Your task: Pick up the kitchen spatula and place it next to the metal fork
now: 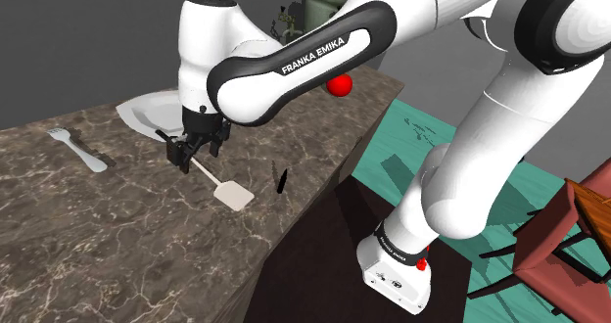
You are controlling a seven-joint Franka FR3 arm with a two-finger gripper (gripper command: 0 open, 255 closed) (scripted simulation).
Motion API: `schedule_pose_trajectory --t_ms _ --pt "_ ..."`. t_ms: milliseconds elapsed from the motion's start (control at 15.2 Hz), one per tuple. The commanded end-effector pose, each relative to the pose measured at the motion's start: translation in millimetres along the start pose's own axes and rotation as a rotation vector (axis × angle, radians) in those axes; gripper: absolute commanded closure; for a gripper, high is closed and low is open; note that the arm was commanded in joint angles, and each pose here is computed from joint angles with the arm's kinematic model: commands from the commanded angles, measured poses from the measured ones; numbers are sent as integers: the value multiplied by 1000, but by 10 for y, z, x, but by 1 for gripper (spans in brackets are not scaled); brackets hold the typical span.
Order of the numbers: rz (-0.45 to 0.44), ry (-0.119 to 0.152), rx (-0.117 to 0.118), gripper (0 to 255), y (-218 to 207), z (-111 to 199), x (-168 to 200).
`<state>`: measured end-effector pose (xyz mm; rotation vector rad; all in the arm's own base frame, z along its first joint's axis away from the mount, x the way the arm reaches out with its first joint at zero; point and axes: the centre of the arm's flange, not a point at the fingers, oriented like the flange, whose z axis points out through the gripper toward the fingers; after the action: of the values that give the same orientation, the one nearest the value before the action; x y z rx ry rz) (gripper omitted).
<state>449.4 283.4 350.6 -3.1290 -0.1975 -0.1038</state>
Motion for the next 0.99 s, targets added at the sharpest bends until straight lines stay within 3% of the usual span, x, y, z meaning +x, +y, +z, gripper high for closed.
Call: schedule_pose_trajectory --t_ms 0,132,396,924 --pt "0 0 0 0 0 0 0" --pt "0 0 0 0 0 0 0" --pt "0 0 0 0 0 -499 0" --pt "0 0 0 0 0 -499 0"
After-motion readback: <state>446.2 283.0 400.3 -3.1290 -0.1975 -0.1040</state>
